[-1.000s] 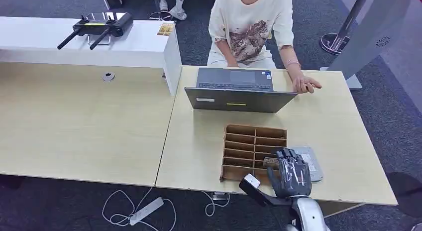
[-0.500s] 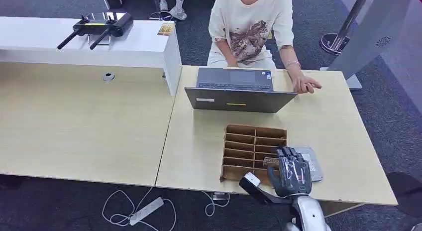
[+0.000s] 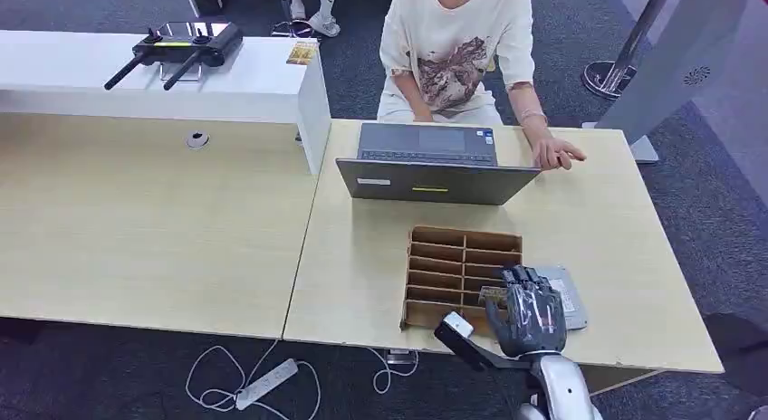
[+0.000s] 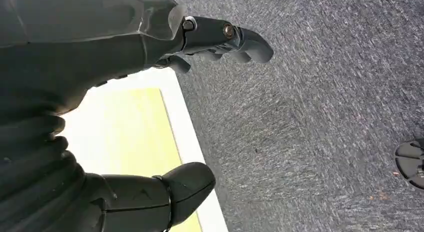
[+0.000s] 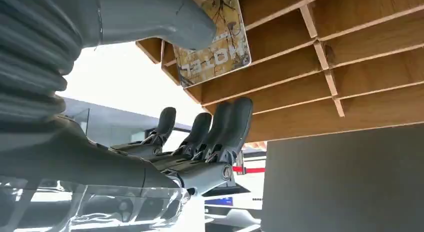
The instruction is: Pass the card to the sensor for recognition and then transmit it.
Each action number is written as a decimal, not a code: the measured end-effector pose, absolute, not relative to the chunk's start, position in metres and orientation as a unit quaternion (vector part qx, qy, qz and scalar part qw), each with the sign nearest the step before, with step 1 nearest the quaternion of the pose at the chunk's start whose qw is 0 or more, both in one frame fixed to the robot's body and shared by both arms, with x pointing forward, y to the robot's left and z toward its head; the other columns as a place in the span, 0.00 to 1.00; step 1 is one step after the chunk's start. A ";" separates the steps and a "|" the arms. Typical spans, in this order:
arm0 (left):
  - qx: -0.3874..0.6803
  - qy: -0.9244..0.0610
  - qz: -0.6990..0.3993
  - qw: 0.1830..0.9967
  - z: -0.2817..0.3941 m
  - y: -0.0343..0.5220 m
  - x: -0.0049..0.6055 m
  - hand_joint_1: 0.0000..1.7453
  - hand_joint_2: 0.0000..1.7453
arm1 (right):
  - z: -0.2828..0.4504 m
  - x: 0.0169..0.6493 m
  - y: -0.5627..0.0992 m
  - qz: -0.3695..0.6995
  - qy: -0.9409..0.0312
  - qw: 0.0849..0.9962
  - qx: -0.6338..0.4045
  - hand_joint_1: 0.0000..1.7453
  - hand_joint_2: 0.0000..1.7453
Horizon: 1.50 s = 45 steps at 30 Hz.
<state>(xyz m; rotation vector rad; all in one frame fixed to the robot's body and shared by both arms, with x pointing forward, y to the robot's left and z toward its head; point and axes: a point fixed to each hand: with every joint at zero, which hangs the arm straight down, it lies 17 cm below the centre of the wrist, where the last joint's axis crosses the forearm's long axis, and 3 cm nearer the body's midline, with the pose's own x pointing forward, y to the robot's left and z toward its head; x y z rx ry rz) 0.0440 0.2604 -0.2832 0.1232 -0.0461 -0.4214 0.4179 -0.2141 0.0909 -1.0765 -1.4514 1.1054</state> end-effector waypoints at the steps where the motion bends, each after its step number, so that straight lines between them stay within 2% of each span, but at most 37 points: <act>1: 0.061 -0.023 -0.209 0.976 -0.283 0.260 0.044 0.00 1.00 | 0.091 0.418 -0.214 0.455 -0.597 0.490 -0.443 0.44 1.00; 12: 0.062 -0.019 -0.210 0.976 -0.283 0.261 0.043 0.00 1.00 | 0.087 0.418 -0.214 0.456 -0.593 0.495 -0.441 0.44 1.00; 16: 0.062 -0.019 -0.210 0.976 -0.283 0.261 0.043 0.00 1.00 | 0.085 0.417 -0.214 0.457 -0.592 0.496 -0.441 0.52 1.00; 28: 0.064 -0.019 -0.211 0.975 -0.283 0.262 0.043 0.00 1.00 | 0.083 0.417 -0.216 0.458 -0.587 0.502 -0.441 0.64 1.00; 35: 0.064 -0.018 -0.213 0.975 -0.283 0.262 0.043 0.00 1.00 | 0.084 0.416 -0.216 0.456 -0.587 0.502 -0.442 0.76 1.00; 38: 0.064 -0.019 -0.214 0.975 -0.283 0.262 0.043 0.00 1.00 | 0.085 0.416 -0.216 0.456 -0.587 0.501 -0.443 0.76 1.00; 39: 0.064 -0.019 -0.214 0.974 -0.283 0.262 0.043 0.00 1.00 | 0.085 0.416 -0.216 0.455 -0.588 0.501 -0.443 0.73 1.00; 45: 0.064 -0.019 -0.215 0.974 -0.283 0.262 0.043 0.00 1.00 | 0.087 0.415 -0.216 0.454 -0.589 0.500 -0.444 0.75 1.00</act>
